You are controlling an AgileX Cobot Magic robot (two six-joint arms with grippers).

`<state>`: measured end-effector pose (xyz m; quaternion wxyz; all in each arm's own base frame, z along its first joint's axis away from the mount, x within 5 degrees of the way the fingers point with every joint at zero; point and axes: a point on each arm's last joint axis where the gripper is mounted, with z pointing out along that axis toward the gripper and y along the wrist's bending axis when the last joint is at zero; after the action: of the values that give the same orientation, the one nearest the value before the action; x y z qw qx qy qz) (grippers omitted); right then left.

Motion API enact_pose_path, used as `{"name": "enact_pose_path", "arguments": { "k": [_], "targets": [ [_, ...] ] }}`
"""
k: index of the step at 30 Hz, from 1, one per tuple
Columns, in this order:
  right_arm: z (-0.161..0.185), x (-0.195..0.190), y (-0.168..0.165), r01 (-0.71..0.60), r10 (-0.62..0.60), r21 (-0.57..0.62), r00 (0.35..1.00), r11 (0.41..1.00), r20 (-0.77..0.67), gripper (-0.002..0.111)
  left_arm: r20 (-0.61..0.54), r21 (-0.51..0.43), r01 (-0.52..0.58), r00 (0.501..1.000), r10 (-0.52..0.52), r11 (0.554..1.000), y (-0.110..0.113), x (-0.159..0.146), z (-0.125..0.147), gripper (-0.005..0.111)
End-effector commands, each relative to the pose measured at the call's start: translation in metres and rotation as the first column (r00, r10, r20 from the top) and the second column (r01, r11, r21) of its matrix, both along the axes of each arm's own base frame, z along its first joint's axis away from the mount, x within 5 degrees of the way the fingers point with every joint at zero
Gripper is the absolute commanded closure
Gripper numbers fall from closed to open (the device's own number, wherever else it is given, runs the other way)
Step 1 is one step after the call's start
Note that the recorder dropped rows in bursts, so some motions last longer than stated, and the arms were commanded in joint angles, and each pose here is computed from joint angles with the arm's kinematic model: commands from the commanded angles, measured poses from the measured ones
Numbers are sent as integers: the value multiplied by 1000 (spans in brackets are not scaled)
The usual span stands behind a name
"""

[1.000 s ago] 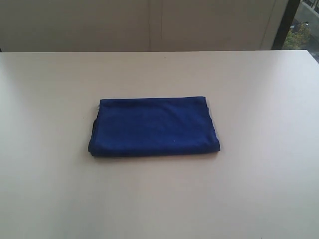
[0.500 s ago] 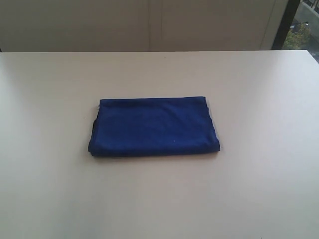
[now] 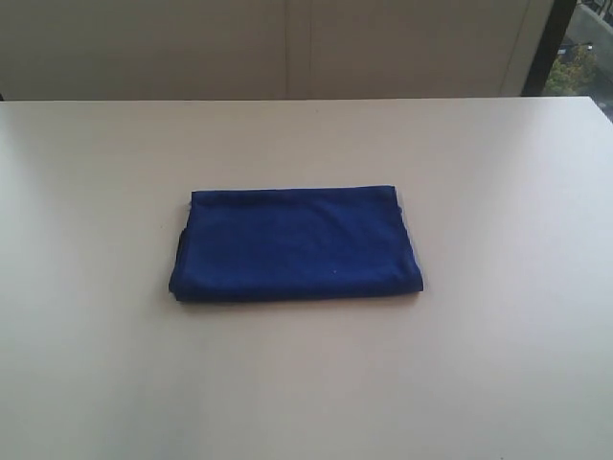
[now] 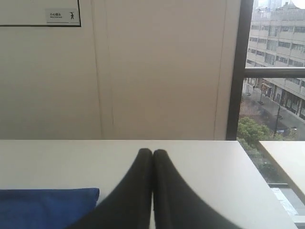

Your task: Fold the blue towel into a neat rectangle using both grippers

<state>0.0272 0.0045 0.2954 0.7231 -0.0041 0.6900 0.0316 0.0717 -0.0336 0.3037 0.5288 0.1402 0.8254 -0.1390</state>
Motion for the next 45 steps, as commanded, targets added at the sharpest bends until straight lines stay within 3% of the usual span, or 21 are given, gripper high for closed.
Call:
{"name": "enact_pose_path", "arguments": {
  "k": [1,11,25,45],
  "targets": [
    [-1,-1,0,8,-8,-13,1000,1000,5,108,-4,-14,2,1000,-2,1000,0,-2,-1,107],
    [-13,4,-3,32,-35,-71,998,997,-42,108,-4,-14,2,1000,-2,1000,0,-2,-1,107],
    [-33,9,-5,61,-65,-33,991,998,-116,108,-4,-14,2,1000,-2,1000,0,-2,-1,107],
    [-89,22,-5,48,-65,-68,958,997,-280,108,-4,-14,2,1000,-2,1000,0,-2,-1,107]
  ]
}}
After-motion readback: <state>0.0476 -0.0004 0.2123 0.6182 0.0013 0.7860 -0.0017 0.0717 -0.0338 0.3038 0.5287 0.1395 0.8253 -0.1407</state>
